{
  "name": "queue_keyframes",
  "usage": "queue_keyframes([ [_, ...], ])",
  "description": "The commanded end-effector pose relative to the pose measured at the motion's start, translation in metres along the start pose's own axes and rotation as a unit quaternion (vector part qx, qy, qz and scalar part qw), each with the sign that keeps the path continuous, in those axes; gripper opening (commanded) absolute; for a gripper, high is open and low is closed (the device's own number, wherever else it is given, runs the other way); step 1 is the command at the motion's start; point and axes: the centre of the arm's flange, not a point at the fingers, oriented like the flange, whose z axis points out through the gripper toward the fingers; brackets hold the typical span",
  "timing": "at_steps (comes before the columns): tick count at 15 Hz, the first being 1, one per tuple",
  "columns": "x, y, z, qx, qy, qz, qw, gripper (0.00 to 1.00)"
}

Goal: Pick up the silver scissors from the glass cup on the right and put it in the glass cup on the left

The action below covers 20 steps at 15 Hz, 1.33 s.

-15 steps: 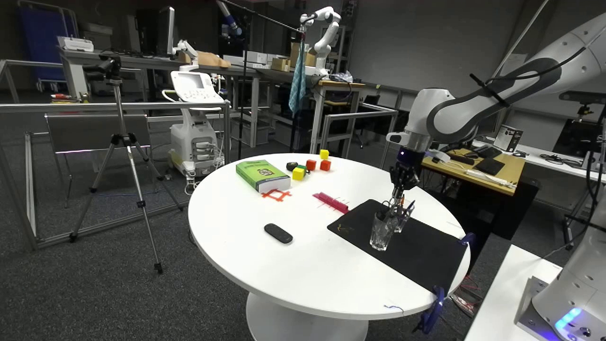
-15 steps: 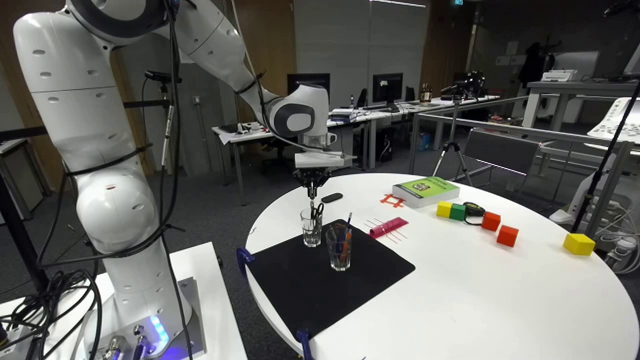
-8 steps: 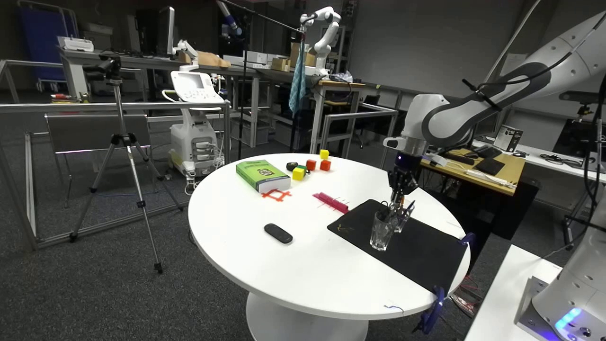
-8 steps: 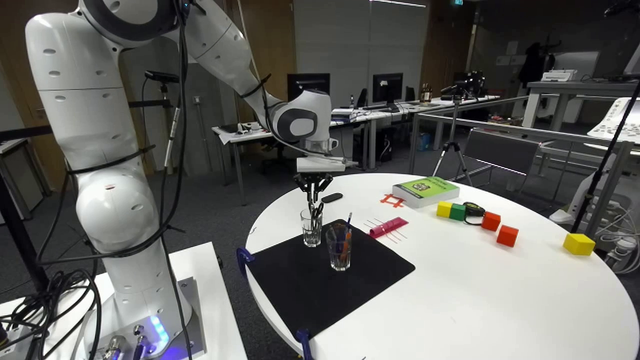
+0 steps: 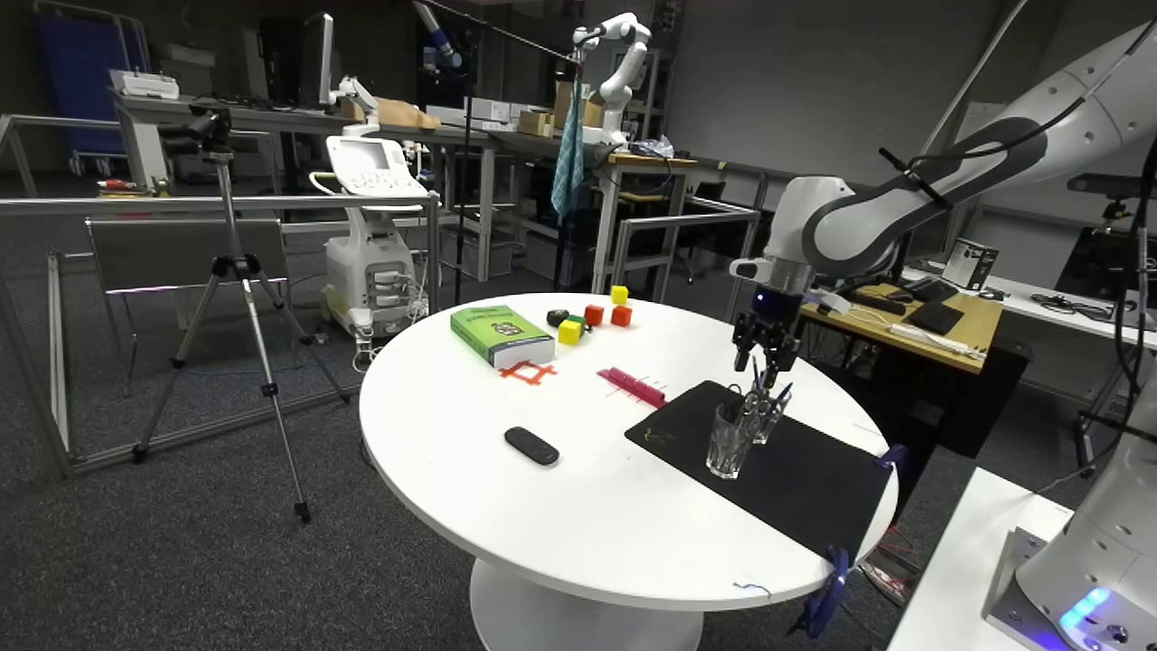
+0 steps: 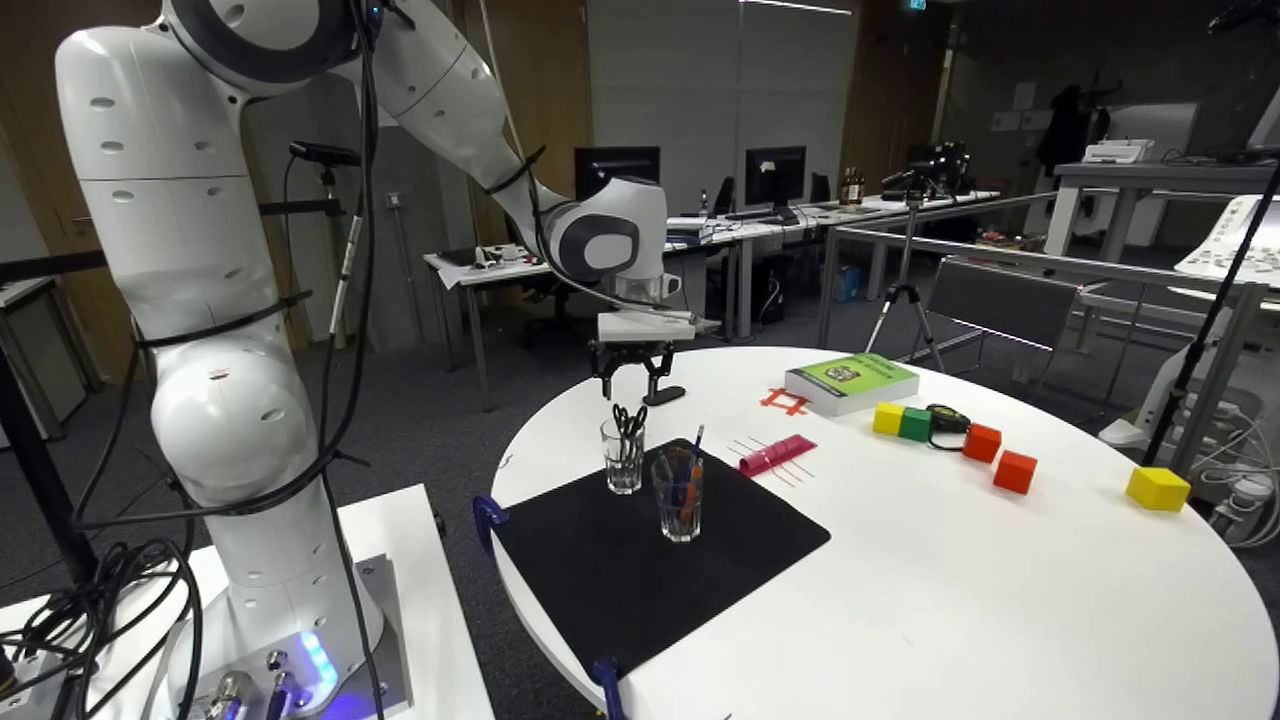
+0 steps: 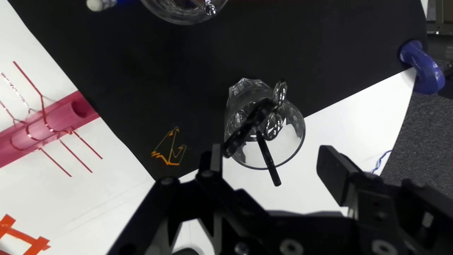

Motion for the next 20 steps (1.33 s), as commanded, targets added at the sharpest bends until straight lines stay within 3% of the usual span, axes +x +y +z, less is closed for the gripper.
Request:
queue_keyframes([
  [1,-0.003,0.006,-0.025,-0.014,0.004,0.013,0.9998,1.0],
  [7,-0.02,0.002,-0.06,-0.045,0.004,0.102,0.9938,1.0],
  [13,-0.045,-0.01,-0.097,-0.056,0.011,0.219,0.974,1.0],
  [20,-0.089,-0.029,-0.134,-0.043,0.027,0.311,0.9491,1.0],
])
